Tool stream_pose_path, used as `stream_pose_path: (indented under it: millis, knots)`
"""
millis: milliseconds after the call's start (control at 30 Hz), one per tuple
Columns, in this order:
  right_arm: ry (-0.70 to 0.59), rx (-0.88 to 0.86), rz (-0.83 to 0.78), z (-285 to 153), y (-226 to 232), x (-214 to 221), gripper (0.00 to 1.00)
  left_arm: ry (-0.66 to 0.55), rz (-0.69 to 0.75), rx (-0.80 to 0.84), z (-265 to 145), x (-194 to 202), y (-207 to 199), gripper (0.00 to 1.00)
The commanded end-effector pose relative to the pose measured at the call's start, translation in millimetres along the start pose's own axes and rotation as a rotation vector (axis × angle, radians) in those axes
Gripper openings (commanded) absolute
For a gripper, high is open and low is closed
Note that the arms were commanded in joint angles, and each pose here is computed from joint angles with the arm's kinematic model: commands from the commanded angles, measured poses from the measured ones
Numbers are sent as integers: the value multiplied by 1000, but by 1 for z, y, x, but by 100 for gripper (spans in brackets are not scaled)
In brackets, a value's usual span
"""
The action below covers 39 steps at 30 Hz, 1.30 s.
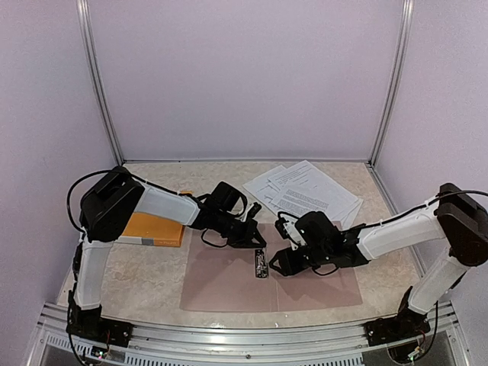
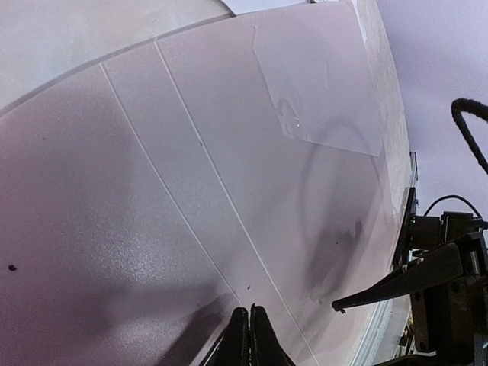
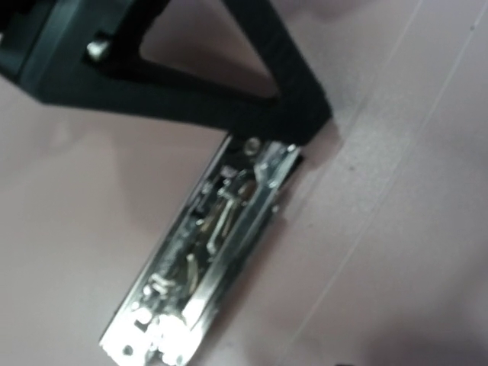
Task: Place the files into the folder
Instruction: Open the spring clip on the folder.
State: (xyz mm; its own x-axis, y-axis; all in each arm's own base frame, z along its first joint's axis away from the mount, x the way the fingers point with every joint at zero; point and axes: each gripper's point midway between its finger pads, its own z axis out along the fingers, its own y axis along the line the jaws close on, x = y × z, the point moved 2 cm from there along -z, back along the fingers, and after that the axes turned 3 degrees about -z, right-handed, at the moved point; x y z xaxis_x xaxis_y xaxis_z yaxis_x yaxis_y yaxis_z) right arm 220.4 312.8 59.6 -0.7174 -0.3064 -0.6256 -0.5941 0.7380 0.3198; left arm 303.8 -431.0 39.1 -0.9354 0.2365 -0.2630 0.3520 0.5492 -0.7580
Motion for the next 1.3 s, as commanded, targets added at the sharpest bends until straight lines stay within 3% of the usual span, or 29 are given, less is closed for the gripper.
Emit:
stream_pose_path:
  millis: [0,233,667,1267]
  knots:
    - [19,3,0,5,12,5,50,-50,-30,-46,-9,1,3,0]
    - [72,57,-16,22,23,15,51,-48,-9,-32,-10,3,1,0]
    - [115,130,-18,35,22,21,39,-49,1,-36,-13,5,2,0]
    - [163,244,-80,37,22,36,30,-49,8,-38,-14,5,1,0]
